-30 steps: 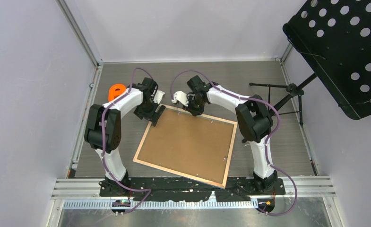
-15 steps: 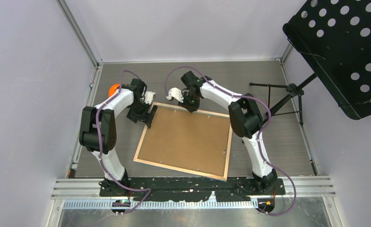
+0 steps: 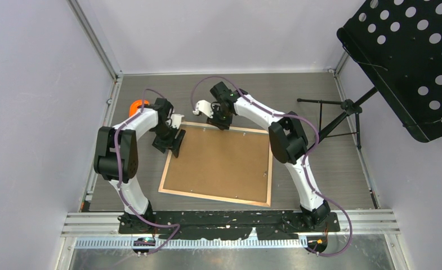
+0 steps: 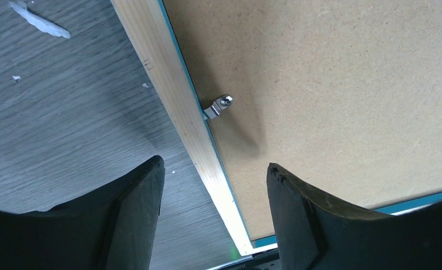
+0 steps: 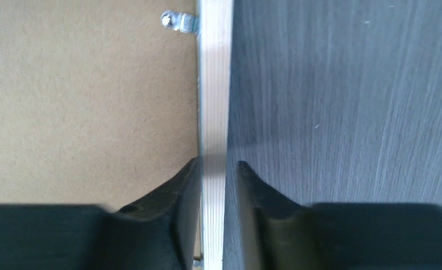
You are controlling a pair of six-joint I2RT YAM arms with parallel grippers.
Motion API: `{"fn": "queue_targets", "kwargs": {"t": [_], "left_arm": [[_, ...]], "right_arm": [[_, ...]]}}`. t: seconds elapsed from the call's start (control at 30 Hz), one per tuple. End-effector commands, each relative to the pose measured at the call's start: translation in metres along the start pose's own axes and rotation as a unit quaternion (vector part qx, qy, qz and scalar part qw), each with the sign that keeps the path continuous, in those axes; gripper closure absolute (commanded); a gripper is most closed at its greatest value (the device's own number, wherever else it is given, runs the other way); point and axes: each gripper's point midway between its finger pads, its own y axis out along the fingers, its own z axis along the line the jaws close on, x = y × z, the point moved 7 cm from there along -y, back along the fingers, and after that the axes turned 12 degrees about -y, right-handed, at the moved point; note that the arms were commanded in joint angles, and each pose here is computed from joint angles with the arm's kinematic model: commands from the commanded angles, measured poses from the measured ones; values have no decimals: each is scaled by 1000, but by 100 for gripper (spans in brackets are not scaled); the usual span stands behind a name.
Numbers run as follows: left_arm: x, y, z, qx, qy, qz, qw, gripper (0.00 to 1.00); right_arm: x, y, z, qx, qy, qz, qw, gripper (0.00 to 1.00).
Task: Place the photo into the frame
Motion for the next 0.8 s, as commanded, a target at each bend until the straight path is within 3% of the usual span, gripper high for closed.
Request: {"fn": "queue_targets", "kwargs": {"t": [0.0, 0.1, 0.4, 0.77], "left_arm": [[0, -12, 0, -16, 2, -21, 1000, 34], [1, -14, 1, -19, -1, -25, 999, 35], [2, -23, 1, -24, -5, -46, 999, 34], [3, -39, -2, -28, 3, -84, 996, 28]], "right_arm": [[28, -34, -26, -87, 20, -47, 995, 52], [27, -42, -28, -113, 33, -42, 992, 42], [6, -88, -13, -164, 127, -28, 978, 29], [-57, -139, 47, -209, 261, -3, 943, 23]]}}
